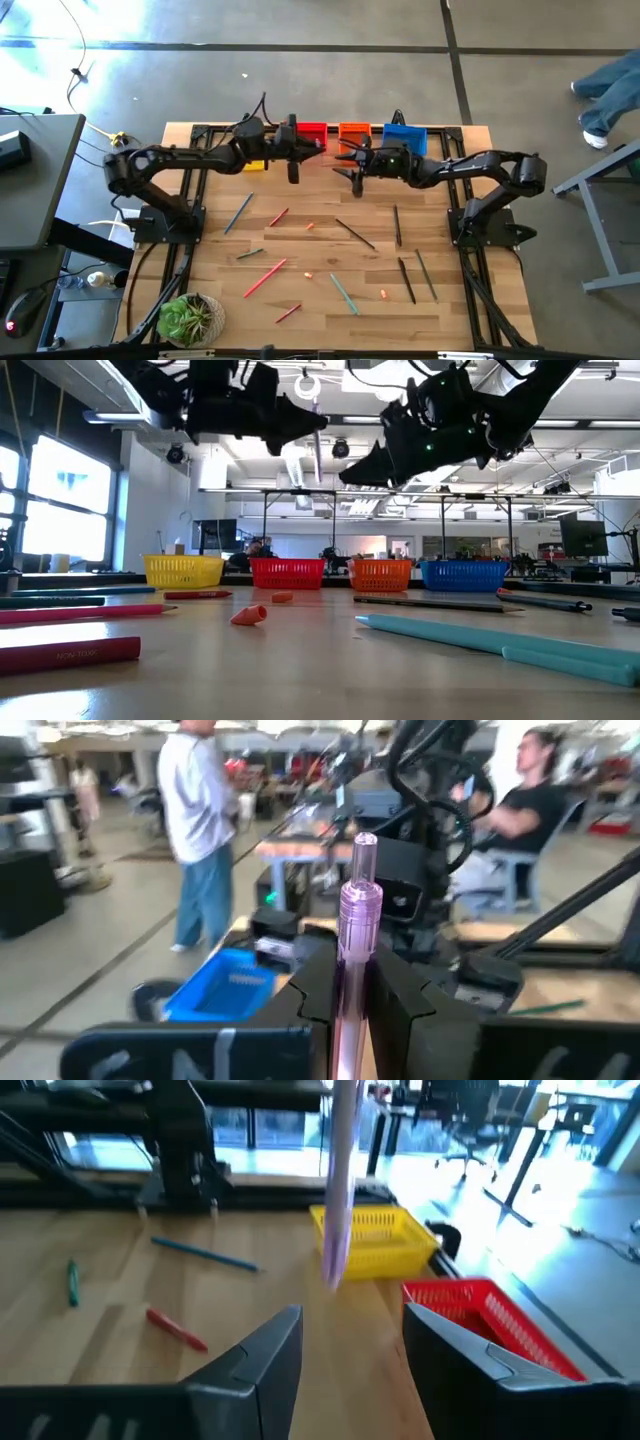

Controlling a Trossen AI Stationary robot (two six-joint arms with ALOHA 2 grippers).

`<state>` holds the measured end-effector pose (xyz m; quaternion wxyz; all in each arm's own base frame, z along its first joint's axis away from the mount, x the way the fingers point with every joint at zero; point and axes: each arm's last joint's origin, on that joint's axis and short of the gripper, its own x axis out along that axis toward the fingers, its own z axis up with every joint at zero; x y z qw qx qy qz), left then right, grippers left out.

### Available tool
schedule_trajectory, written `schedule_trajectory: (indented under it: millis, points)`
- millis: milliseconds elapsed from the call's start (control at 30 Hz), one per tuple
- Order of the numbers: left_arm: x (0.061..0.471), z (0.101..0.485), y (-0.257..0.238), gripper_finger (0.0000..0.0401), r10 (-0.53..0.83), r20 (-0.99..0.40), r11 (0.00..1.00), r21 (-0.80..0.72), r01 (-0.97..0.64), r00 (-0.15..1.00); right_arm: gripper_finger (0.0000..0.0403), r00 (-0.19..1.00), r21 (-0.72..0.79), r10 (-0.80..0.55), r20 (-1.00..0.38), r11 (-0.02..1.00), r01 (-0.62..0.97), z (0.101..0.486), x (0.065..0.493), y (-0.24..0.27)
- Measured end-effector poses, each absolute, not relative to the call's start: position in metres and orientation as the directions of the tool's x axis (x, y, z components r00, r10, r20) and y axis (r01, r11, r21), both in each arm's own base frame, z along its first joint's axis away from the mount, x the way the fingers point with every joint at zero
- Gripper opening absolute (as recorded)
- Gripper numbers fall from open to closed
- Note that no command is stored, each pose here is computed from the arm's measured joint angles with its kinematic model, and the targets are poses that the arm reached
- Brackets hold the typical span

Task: Sort crayons/erasers/pens/pencils in bins
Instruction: Put the purple pen into the yellow basket

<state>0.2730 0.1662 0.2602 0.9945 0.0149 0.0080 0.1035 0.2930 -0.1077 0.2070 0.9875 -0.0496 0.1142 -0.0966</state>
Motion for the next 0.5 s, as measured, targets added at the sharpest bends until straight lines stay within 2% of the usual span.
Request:
schedule_trajectory:
  millis: [133,267,500]
  points:
    - [0.256,0.270,0.168,0.0015,0.244,-0.093,0.970,0.020,-0.243,0.965,0.0158,0.940,-0.116,-0.225,-0.256,0.973,0.201,0.203,0.290,-0.112]
    - [0.235,0.275,0.172,0.0015,0.358,-0.247,0.926,-0.028,-0.376,0.900,0.0122,0.917,-0.155,-0.265,-0.297,0.961,0.228,0.199,0.288,-0.114]
    - [0.197,0.260,0.192,0.0015,0.578,-0.570,0.713,0.005,-0.702,0.584,0.0027,0.896,-0.205,-0.299,-0.330,0.949,0.241,0.196,0.287,-0.115]
